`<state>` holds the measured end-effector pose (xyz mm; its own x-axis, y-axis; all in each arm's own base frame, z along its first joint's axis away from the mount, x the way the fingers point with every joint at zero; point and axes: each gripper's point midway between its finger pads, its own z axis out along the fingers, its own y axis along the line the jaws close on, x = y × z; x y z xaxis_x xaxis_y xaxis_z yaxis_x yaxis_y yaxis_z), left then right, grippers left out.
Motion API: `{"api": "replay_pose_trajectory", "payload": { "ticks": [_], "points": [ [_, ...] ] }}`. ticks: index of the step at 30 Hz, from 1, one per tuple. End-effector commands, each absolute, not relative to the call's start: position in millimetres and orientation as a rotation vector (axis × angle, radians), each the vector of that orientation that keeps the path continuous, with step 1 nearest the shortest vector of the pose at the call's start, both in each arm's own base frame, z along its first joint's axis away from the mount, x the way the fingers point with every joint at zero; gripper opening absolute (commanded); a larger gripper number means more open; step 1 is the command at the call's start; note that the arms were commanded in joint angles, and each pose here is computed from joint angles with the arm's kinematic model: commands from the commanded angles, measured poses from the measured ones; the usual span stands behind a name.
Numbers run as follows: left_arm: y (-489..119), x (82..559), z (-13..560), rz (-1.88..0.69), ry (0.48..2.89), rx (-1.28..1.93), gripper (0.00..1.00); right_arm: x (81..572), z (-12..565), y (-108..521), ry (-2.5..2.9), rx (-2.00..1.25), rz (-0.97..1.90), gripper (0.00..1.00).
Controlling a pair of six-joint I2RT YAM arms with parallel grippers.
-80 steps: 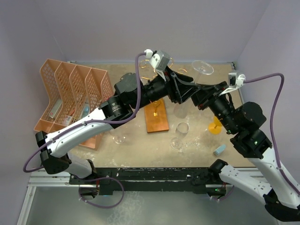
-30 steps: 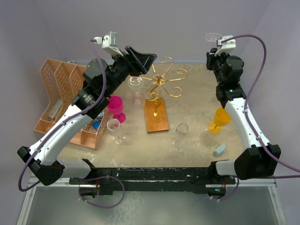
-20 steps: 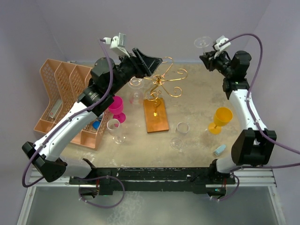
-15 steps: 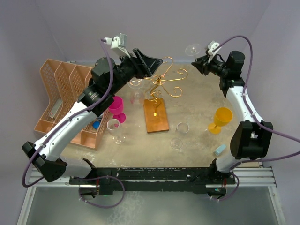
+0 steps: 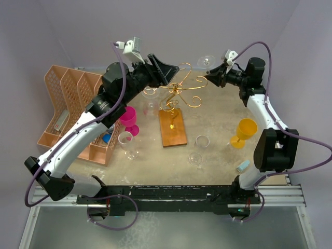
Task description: Place the wine glass upside down on the wine glass rack
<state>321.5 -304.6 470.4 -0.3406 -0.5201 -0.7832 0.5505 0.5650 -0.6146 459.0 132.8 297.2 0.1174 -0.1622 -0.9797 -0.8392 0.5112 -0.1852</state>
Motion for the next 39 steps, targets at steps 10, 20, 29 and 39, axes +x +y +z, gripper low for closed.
{"api": "replay_pose_trajectory", "payload": {
  "ticks": [10, 20, 29, 39],
  "points": [
    [-251, 304, 507, -0.908, 1.476, 0.014, 0.59, 441, 303, 173, 1.290, -1.058, 0.739, 0.00],
    [-247, 301, 510, -0.913, 1.468, 0.005, 0.59, 417, 311, 178, 1.262, -1.103, 0.737, 0.00],
    [-243, 297, 518, -0.921, 1.445, -0.004, 0.59, 401, 310, 182, 1.248, -1.135, 0.743, 0.00],
    [-238, 295, 521, -0.910, 1.436, -0.011, 0.59, 394, 308, 192, 1.235, -1.195, 0.762, 0.00]
  ]
}}
